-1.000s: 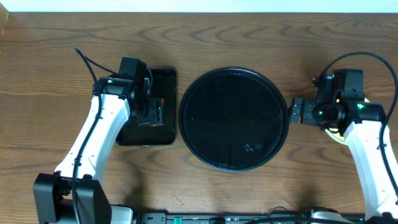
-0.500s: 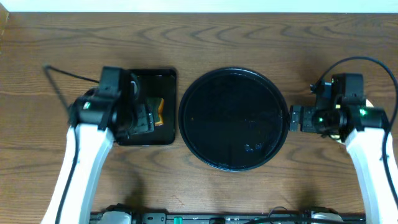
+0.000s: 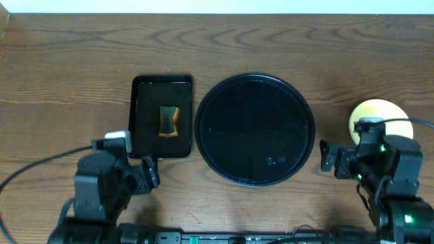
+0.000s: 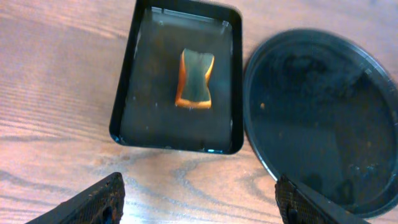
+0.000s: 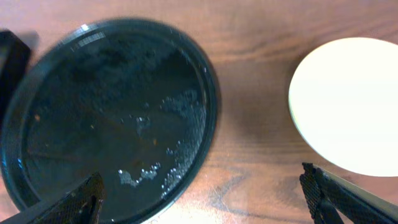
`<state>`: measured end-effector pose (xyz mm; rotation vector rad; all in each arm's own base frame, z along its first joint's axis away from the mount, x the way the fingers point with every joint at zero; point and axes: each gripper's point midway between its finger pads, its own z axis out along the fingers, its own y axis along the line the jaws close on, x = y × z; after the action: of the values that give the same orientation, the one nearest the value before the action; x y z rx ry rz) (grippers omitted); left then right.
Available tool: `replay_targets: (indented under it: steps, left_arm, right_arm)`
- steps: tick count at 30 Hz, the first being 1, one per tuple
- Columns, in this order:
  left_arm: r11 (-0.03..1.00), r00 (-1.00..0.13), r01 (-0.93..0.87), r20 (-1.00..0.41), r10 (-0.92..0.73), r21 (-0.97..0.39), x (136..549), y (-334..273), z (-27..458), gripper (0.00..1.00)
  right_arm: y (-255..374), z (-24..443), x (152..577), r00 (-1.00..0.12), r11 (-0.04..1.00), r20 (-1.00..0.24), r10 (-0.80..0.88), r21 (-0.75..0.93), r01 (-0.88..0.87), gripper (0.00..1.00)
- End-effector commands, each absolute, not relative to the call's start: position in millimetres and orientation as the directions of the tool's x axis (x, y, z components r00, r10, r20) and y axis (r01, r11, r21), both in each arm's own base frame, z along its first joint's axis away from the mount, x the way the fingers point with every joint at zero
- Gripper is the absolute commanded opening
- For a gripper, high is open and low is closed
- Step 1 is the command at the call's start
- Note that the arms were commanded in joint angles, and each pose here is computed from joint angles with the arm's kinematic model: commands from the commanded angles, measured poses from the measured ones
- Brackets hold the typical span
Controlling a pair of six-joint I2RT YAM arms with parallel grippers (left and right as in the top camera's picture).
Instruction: Clean dirty plates on tray and stack at the side
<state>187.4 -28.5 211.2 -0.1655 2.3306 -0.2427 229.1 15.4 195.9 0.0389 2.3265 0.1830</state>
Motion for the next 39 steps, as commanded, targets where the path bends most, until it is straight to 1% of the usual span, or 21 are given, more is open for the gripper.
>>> replay_targets:
  steps: [1, 4, 23, 26, 29, 31, 34, 39]
  left_arm:
    - [0.976, -0.654, -0.043, -0.732, -0.191, -0.216, 182.1, -24.5, 215.8, 0.78]
    - [0.975, -0.641, -0.039, -0.743, -0.192, -0.218, 180.0, -24.2, 218.6, 0.79]
    - [0.975, -0.645, -0.040, -0.740, -0.191, -0.217, 179.6, -24.2, 217.5, 0.78]
    - [0.975, -0.645, -0.041, -0.740, -0.191, -0.217, 179.5, -24.1, 217.5, 0.78]
    - [0.975, -0.645, -0.041, -0.739, -0.191, -0.217, 179.5, -24.1, 217.5, 0.78]
    - [0.975, -0.645, -0.041, -0.740, -0.192, -0.217, 179.6, -24.1, 217.6, 0.79]
    - [0.975, -0.645, -0.040, -0.740, -0.191, -0.217, 179.6, -24.2, 217.5, 0.79]
    - [0.975, -0.645, -0.041, -0.740, -0.191, -0.217, 179.6, -24.1, 217.5, 0.79]
  right_arm:
    - [15.0, 198.6, 225.5, -0.673, 0.991, -0.736, 0.073, 0.130, -0.034, 0.99]
    - [15.0, 198.7, 225.1, -0.673, 0.991, -0.736, 0.073, 0.130, -0.034, 0.99]
    - [15.1, 196.3, 223.0, -0.683, 0.991, -0.727, 0.074, 0.131, -0.032, 0.99]
    - [15.2, 199.7, 220.6, -0.670, 0.991, -0.739, 0.074, 0.130, -0.035, 0.99]
    - [8.7, 203.3, 219.4, -0.652, 0.997, -0.757, 0.036, 0.074, -0.031, 0.99]
    - [10.5, 208.9, 219.9, -0.624, 0.996, -0.780, 0.031, 0.073, -0.042, 0.99]
    - [12.4, 216.2, 222.4, -0.554, 0.996, -0.832, 0.024, 0.066, -0.057, 0.99]
    - [20.0, 220.7, 227.2, -0.377, 0.993, -0.926, 0.010, 0.052, -0.102, 0.99]
